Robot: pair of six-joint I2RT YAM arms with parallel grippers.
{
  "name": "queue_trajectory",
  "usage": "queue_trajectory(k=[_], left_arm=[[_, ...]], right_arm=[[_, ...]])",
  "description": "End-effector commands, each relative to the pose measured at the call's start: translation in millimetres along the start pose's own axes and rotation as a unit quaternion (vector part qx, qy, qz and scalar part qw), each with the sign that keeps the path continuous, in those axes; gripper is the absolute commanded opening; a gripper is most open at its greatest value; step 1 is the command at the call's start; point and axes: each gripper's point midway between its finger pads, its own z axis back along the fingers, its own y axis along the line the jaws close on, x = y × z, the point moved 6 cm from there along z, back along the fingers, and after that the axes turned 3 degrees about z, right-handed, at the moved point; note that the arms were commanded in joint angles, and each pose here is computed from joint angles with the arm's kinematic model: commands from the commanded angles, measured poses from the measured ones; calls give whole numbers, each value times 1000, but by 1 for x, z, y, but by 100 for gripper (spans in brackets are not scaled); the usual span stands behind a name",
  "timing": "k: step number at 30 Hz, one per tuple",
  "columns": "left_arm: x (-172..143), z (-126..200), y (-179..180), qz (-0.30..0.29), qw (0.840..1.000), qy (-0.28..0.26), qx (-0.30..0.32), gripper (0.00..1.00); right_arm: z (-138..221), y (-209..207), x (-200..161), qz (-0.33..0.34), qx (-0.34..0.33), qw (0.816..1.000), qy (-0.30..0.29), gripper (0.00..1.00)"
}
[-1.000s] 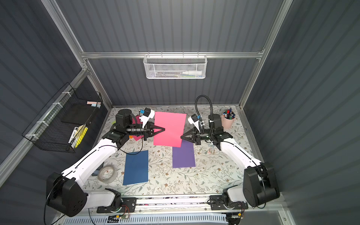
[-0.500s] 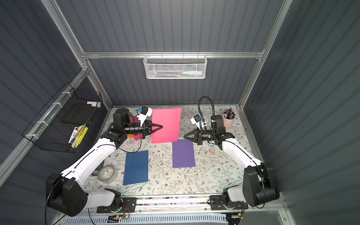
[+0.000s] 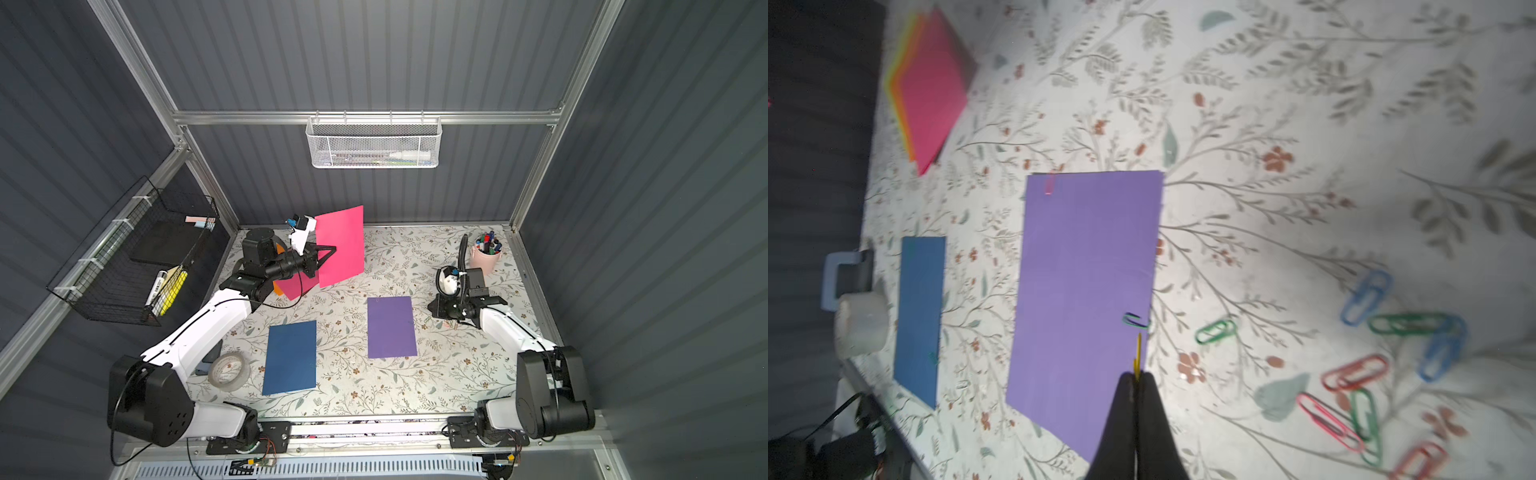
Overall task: Unclip the paperclips from the documents
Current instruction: Place the paper clip at the center of the board.
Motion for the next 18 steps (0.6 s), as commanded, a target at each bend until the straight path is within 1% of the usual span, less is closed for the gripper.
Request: queue_trajectory(k=[1,4,5,6,9,10,12,14,15,16,18], left_arm=[[-3,-5,37,27,998,-14,57,0],[-14,-4,70,55,995,-14,83,0],[-18,-3,80,64,994,-15,93,0],[-23,-3,90,75,992,-14,101,0],[-35,-3,119,104,987,-10,126,0],[-39,-3,129,112,984,-8,139,0],[-46,-4,146,126,979,-4,162,0],[-56,-5,164,145,972,2,188,0],[-61,-4,174,155,966,7,204,0],[-68,-5,184,167,961,15,220,0],[-81,-1,204,186,946,24,265,0]], right_arm=[[-2,-29,-12,-60,-105,992,25,1],[-7,-36,-13,-77,-121,989,39,2],[-9,-38,-14,-81,-126,988,45,5],[-10,-40,-15,-84,-131,986,52,11],[-12,-42,-15,-86,-142,984,66,44],[-10,-43,-15,-84,-146,984,63,50],[-5,-42,-13,-78,-155,983,55,56],[0,-40,-10,-70,-156,984,46,58],[2,-39,-8,-66,-155,985,41,59],[5,-38,-11,-65,-155,985,51,59],[7,-35,-10,-60,-150,986,51,60]])
